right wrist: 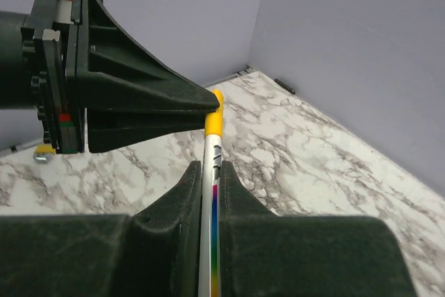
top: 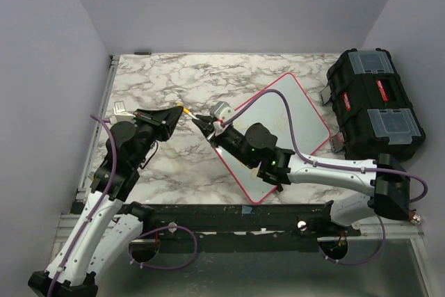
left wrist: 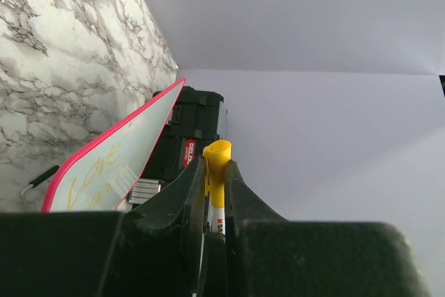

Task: Write a sentence on the whiteboard
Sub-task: Insert the whiteboard marker without the cap into the pen cap.

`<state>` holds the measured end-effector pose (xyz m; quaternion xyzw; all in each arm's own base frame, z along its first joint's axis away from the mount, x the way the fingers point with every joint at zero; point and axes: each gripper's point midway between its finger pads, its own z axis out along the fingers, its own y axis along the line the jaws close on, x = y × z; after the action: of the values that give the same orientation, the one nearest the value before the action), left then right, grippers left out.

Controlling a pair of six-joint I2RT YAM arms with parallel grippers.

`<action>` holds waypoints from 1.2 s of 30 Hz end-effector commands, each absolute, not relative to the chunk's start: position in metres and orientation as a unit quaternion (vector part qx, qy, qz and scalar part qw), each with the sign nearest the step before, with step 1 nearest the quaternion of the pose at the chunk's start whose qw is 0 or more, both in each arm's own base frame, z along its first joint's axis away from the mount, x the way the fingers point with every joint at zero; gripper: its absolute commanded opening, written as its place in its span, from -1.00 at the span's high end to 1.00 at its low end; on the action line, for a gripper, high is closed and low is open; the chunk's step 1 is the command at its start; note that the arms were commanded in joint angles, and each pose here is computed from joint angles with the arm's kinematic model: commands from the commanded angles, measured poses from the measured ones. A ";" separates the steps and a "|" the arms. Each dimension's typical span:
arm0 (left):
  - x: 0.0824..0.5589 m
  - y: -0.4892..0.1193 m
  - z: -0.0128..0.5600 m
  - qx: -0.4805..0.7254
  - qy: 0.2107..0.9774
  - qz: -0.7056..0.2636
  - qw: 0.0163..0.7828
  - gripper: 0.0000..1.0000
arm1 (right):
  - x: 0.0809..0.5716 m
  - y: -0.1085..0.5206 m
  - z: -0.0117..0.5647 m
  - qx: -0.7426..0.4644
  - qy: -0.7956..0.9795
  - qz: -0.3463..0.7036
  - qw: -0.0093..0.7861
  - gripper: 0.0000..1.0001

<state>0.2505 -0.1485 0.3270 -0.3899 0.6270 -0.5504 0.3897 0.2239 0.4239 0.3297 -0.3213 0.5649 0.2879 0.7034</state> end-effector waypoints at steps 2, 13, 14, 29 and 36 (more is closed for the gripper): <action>0.203 -0.195 0.342 -0.274 0.677 -0.611 0.307 1.00 | 0.208 0.446 0.315 -0.436 0.510 0.263 0.693 0.99; 0.205 -0.200 0.344 -0.264 0.669 -0.619 0.315 1.00 | 0.212 0.446 0.326 -0.343 0.540 0.323 0.697 0.99; 0.205 -0.200 0.344 -0.263 0.668 -0.620 0.317 1.00 | 0.212 0.447 0.325 -0.340 0.543 0.326 0.695 0.99; 0.202 -0.183 0.345 -0.261 0.661 -0.599 0.369 -0.29 | 0.213 0.416 0.362 -0.279 0.541 0.337 0.718 0.99; 0.204 -0.180 0.346 -0.272 0.655 -0.598 0.374 -0.25 | 0.210 0.411 0.365 -0.273 0.542 0.343 0.717 0.99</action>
<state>0.2071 -0.1805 0.3419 -0.2797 0.6582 -0.5936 0.3691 0.2172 0.4161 0.3564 -0.2844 0.5501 0.3253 0.7147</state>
